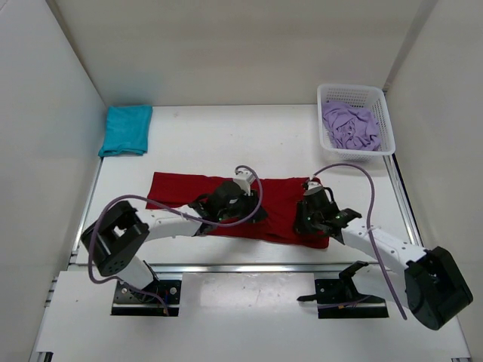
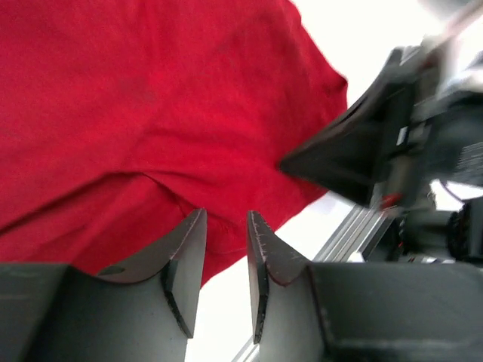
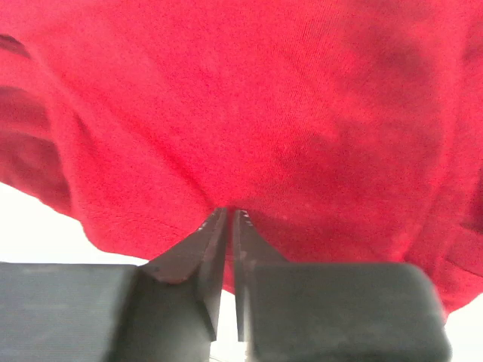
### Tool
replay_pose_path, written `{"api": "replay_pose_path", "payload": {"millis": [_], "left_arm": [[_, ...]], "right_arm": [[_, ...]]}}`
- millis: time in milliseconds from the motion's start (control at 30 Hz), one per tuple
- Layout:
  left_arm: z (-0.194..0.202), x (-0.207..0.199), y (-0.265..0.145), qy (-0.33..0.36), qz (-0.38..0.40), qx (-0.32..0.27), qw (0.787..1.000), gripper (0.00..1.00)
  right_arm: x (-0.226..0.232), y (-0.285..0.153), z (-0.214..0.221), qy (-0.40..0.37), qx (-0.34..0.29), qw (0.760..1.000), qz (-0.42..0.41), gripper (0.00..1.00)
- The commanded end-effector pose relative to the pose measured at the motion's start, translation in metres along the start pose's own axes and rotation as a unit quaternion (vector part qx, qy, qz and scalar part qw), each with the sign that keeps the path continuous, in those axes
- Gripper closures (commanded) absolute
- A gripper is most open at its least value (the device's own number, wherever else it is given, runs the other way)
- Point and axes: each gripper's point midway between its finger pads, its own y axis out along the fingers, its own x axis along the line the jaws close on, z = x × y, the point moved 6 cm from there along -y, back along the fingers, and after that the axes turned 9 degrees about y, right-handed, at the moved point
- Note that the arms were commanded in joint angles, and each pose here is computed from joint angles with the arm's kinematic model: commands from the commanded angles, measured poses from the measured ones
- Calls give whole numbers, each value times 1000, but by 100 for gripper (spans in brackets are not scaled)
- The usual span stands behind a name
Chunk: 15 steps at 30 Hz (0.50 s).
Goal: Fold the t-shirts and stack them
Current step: Fold the other side of the tshirt into a rectangle
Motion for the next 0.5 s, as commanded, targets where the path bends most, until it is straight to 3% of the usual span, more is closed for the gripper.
{"api": "replay_pose_path", "payload": {"millis": [0,133,367,467], "left_arm": [[10,-10,10,-4,15,33,999,60],[25,-4,15,-11,-6,51,999,58],[21,-18,27,-11,25,54,998,45],[31,-18,38,-10,26,82,996,52]], "right_arm": [[8,-13,-18,10,-52,998,-26,91],[-1,-27,-53,45,-105,992,-52,82],[-6,-30,-124,77,-179,977,-87,64],[-11,-17,-146,89,-178,975,-97,59]]}}
